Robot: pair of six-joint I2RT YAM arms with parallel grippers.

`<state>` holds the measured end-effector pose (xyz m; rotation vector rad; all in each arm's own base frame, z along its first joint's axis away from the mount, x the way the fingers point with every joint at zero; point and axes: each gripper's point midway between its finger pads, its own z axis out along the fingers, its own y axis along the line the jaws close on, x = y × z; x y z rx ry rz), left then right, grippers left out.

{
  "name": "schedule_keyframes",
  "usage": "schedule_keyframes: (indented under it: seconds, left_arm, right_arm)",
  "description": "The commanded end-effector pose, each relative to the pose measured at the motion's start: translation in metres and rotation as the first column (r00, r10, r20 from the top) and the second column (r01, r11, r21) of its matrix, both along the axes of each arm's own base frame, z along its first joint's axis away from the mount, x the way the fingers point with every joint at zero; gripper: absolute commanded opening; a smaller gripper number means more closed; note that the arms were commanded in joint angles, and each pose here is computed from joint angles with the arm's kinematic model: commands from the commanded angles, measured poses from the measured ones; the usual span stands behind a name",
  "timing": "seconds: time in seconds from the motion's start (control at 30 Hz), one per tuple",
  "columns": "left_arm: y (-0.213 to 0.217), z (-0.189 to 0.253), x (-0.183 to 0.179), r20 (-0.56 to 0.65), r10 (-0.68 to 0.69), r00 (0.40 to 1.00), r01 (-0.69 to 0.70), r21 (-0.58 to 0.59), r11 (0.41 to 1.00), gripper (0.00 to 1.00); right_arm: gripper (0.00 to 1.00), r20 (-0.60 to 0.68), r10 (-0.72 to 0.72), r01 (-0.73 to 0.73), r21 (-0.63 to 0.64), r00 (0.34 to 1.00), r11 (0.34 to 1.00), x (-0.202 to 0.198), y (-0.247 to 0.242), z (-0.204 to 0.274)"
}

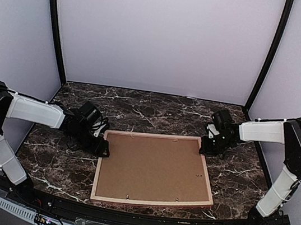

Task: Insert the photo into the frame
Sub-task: Press the fastener onto the backboard.

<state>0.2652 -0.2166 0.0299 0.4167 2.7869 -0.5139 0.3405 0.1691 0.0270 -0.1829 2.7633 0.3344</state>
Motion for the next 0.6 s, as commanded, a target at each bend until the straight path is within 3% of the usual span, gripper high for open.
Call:
schedule_keyframes:
  seconds: [0.0, 0.17, 0.57]
  left_arm:
    - [0.000, 0.018, 0.001, 0.024, 0.014, 1.000, -0.013, -0.048, 0.999, 0.73]
    - [0.004, 0.020, 0.005, 0.025, 0.031, 0.999, -0.030, -0.046, 0.999, 0.72]
    - [0.014, 0.004, 0.003, -0.009, 0.023, 1.000, -0.023, 0.034, 0.999, 0.57]
  right_arm:
    - [0.06, -0.158, -0.016, 0.005, -0.064, 0.987, 0.998, -0.032, -0.017, -0.041]
    - [0.06, -0.162, -0.012, 0.002, -0.063, 0.987, 0.998, -0.032, -0.016, -0.042]
    - [0.06, -0.164, -0.006, -0.005, -0.065, 0.986, 0.998, -0.029, -0.015, -0.043]
